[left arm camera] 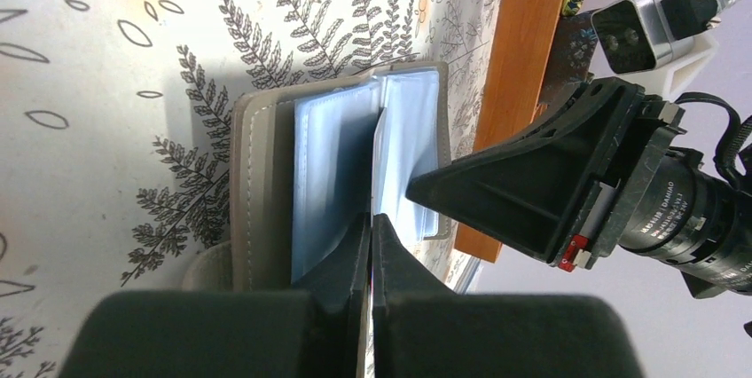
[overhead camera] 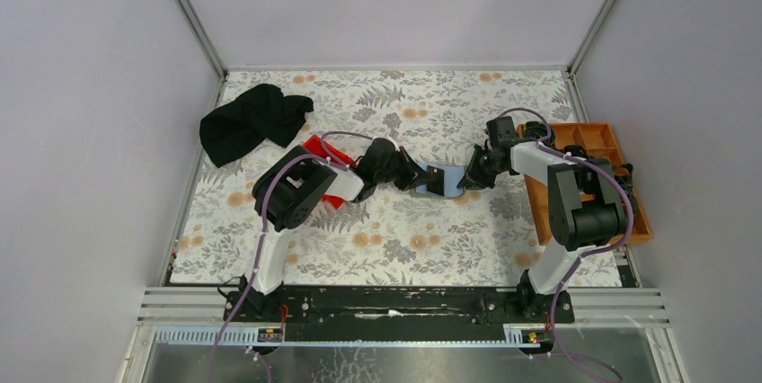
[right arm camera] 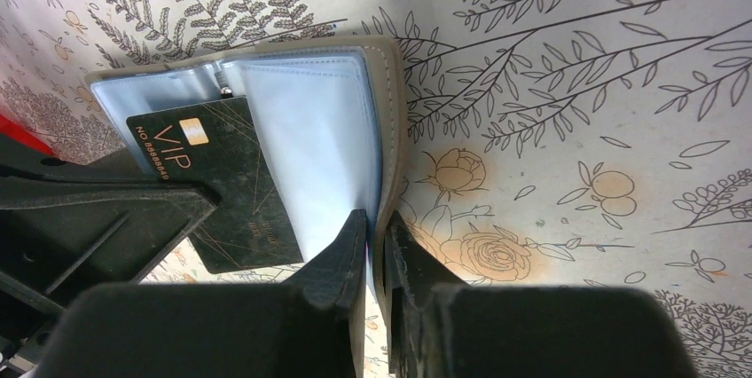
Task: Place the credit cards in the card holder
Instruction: Insert the credit card into the card holder.
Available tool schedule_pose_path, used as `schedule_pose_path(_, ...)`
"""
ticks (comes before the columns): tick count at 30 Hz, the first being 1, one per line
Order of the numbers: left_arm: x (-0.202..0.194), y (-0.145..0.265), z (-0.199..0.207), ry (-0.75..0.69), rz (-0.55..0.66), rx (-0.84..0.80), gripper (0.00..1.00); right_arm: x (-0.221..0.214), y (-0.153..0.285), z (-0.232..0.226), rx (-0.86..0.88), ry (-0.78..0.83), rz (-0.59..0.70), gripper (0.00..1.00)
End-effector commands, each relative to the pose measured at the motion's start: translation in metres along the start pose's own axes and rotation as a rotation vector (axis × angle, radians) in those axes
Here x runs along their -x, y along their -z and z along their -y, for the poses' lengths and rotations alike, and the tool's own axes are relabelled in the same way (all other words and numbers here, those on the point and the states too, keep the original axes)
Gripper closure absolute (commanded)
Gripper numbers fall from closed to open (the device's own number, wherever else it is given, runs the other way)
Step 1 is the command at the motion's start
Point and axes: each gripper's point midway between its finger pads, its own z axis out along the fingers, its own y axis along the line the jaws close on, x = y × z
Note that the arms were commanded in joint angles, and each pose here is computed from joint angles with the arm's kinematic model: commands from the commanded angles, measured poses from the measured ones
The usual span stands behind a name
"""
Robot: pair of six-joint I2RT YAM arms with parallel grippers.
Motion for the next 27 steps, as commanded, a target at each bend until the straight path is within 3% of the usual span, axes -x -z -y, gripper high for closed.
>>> schedule_pose_path(1,0.005,-0.001,0.007,0.005,-0.002,-0.066,1.00,-0.009,-0.010,0.019,-0.082,0.014,-0.035,0.93)
schedule_pose_path(27,0.017,-0.004,0.000,0.015,0.017,-0.138,1.00,-0.011,-0.011,0.023,-0.096,0.017,-0.044,0.93)
